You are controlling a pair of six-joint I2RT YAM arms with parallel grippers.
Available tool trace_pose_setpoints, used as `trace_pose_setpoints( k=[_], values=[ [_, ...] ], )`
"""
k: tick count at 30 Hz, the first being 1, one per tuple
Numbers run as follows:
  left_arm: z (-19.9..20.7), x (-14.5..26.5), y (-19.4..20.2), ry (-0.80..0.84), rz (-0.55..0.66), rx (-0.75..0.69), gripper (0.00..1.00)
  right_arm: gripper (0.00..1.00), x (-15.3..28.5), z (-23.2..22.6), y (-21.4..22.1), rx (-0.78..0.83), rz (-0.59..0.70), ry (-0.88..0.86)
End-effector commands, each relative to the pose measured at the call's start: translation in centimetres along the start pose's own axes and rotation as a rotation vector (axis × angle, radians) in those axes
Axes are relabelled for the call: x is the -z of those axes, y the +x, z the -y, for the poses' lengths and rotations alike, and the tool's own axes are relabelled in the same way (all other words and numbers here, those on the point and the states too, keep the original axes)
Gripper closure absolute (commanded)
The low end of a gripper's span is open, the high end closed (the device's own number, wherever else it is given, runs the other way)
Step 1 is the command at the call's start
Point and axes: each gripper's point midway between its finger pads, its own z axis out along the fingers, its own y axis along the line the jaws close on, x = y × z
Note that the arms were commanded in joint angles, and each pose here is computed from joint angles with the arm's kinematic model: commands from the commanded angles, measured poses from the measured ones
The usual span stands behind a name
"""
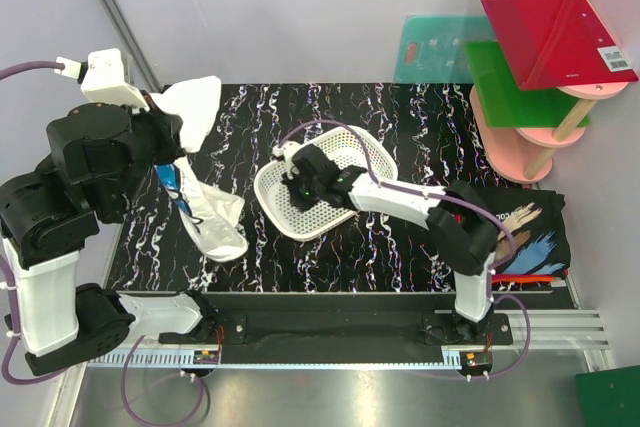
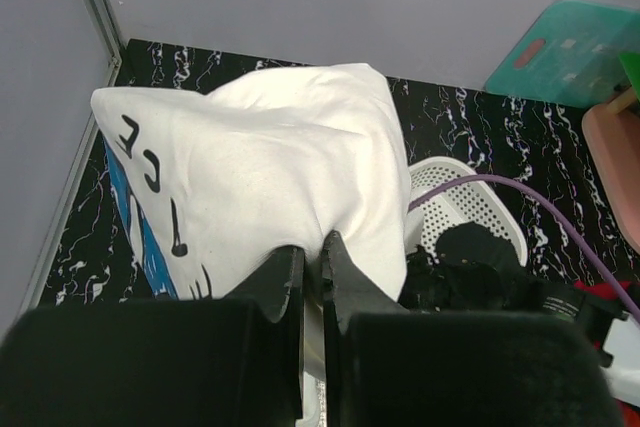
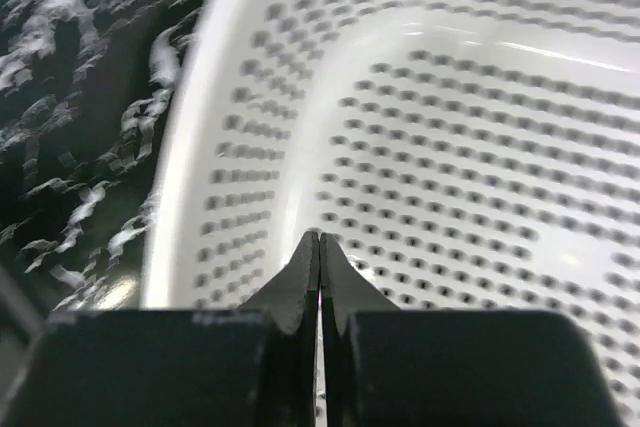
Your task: Fold and stack the t-shirts
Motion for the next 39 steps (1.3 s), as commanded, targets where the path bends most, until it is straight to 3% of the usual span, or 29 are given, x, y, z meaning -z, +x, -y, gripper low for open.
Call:
trace_pose_setpoints(
  k=[1,6,8,10,16,22,28,32,39],
  values=[
    [0.5,-0.1,-1.2,0.02,0.047,0.038,1.0,1.0,7.0,4.6,-6.8,-0.036,0.324,0.307],
    [0.8,-0.4,-0.6,0.024,0.033,0.026,1.0,1.0,16.4,10.5,-8.9,-0.132,0.61,0.689],
    [0.7,-0.4,-0.5,0.021,0.033,0.025,1.0,1.0,19.4,12.4,-8.4,-0.167,0.655,0.784],
    [0.7,-0.6,-0.1,0.014,0.025,0.016,1.0,1.0,21.5,15.9,-7.3,-0.221,0.653,0.888],
    [0.4,-0.9,0.3,-0.005,0.019,0.011,1.0,1.0,22.3,23.9,0.1,-0.388,0.42,1.049],
    [0.1,-1.0,0.6,-0.022,0.016,0.005,1.0,1.0,19.4,26.5,6.9,-0.516,0.139,1.061],
    [-0.4,-1.0,0.8,-0.042,0.015,-0.002,1.0,1.0,15.8,25.9,9.1,-0.558,-0.012,0.95],
    [-0.5,-1.0,1.0,-0.049,0.012,-0.004,1.0,1.0,13.5,25.1,9.6,-0.573,-0.077,0.857],
    [-0.6,-0.8,1.1,-0.046,0.01,0.006,1.0,1.0,10.0,24.0,6.9,-0.574,-0.061,0.703]
  ],
)
